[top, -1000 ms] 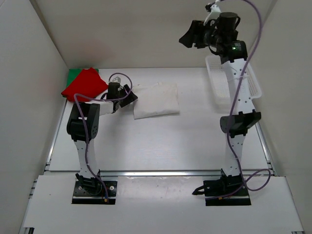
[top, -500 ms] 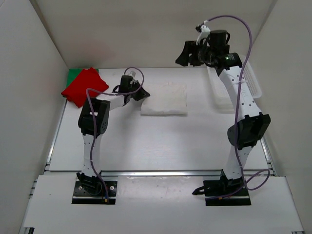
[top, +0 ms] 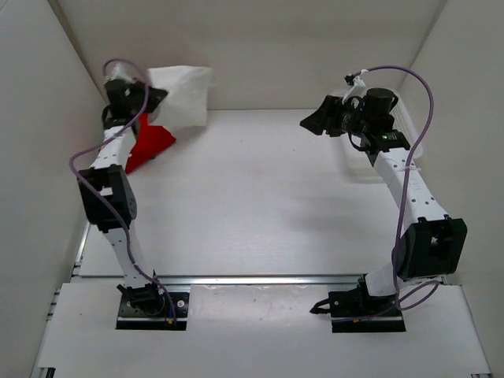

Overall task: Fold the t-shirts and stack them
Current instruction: Put the neatly folded tshirt into the corner of the board with the left arm

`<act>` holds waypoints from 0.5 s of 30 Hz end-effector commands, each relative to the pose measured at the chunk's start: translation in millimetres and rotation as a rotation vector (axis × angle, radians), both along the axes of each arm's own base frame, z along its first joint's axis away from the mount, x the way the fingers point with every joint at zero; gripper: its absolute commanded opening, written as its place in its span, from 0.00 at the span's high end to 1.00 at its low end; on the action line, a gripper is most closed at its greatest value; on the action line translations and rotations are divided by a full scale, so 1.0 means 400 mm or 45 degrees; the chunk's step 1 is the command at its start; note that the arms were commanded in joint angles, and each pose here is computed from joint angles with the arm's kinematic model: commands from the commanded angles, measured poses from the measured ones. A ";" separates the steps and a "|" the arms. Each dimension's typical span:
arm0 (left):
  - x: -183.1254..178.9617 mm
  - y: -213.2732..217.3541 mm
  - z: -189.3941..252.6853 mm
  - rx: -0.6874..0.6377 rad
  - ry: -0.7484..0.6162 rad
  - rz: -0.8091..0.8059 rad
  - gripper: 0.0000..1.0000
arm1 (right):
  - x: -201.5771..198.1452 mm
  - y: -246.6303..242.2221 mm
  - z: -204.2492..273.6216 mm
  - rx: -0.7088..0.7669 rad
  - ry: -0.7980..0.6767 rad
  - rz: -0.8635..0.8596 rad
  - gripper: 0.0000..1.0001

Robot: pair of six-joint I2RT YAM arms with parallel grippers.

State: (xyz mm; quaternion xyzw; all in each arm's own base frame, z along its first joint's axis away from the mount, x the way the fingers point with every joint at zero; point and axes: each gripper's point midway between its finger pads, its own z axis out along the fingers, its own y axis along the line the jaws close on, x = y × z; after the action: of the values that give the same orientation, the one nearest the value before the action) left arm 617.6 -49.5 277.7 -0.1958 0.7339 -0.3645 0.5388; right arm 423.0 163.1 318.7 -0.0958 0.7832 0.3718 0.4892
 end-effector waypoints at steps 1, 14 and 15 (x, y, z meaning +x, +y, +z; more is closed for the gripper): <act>-0.082 0.259 -0.044 -0.068 0.036 0.320 0.97 | -0.022 0.039 -0.027 0.050 -0.021 0.077 0.39; -0.391 0.480 -0.171 -0.123 0.108 0.823 0.02 | -0.245 0.232 -0.322 0.064 0.232 0.294 0.01; -0.404 0.487 -0.173 -0.112 0.113 0.845 0.02 | -0.278 0.238 -0.367 0.049 0.272 0.307 0.01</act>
State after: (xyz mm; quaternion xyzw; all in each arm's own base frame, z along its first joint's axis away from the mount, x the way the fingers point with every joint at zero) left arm 468.5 126.9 147.5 -0.4721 0.6849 -0.2220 0.5087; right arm 325.7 251.1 166.2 -0.1331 0.8266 0.4402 0.3245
